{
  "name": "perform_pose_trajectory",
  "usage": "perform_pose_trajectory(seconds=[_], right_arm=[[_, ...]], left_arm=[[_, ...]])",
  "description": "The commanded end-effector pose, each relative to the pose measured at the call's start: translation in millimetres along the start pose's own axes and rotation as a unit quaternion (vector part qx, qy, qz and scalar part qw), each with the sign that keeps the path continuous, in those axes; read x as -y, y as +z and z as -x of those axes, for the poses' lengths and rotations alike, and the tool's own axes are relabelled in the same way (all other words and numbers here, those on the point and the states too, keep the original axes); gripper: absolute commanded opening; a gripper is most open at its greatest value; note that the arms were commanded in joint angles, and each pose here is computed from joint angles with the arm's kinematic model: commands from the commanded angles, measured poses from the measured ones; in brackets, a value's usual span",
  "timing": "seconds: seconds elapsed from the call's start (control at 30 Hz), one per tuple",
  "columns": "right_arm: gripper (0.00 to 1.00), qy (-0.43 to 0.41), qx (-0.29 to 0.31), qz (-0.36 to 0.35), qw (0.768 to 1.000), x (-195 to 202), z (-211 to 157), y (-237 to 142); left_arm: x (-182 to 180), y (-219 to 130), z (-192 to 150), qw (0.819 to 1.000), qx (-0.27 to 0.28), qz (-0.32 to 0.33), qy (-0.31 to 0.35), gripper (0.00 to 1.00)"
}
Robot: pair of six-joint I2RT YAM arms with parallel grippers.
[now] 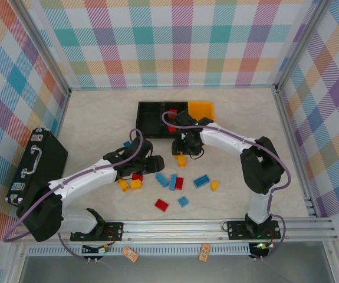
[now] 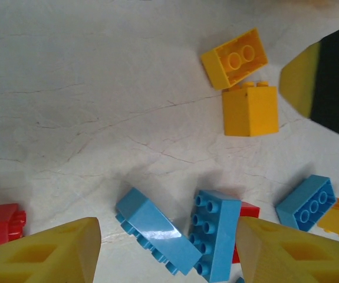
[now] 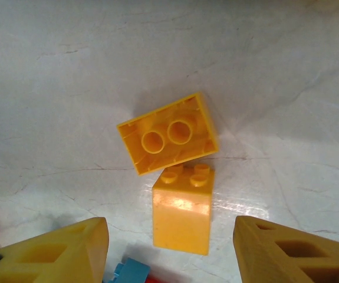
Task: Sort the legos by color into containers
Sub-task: Pick up the lego from the center of the table.
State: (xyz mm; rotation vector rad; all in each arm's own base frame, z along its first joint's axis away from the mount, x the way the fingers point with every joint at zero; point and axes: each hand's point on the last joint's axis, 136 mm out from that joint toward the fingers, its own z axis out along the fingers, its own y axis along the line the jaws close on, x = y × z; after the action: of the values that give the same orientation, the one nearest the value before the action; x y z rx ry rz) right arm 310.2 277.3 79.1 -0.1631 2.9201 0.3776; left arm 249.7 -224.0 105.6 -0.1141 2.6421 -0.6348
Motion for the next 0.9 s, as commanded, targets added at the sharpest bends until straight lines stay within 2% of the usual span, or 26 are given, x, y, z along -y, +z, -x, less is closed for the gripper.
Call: perform_pose_trajectory(seconds=[0.0,0.3,0.53,0.63,0.8,0.87], right_arm=[[0.57,0.013,-0.017,-0.016,1.000,4.9,-10.2,14.9],[0.56,0.020,-0.044,-0.032,0.998,11.6,-23.4,35.1],[0.49,0.022,-0.055,-0.036,0.998,14.2,-28.7,44.1],[0.44,0.020,-0.056,-0.039,0.997,14.9,-28.6,45.4],[0.28,0.014,-0.051,-0.044,0.998,16.5,-27.6,39.6],[0.25,0.009,-0.046,-0.046,0.998,17.4,-26.6,33.0]], left_arm=[[5.9,-4.4,5.7,0.999,0.013,-0.029,-0.006,0.62],[0.0,-3.4,3.7,1.000,0.012,-0.020,-0.010,0.62],[-5.5,-2.4,1.2,1.000,0.012,-0.011,-0.016,0.62],[-6.9,-1.4,0.1,1.000,0.011,-0.009,-0.017,0.61],[-6.4,-1.7,0.8,1.000,0.011,-0.009,-0.018,0.62],[-5.9,-2.0,1.6,1.000,0.012,-0.010,-0.018,0.61]])
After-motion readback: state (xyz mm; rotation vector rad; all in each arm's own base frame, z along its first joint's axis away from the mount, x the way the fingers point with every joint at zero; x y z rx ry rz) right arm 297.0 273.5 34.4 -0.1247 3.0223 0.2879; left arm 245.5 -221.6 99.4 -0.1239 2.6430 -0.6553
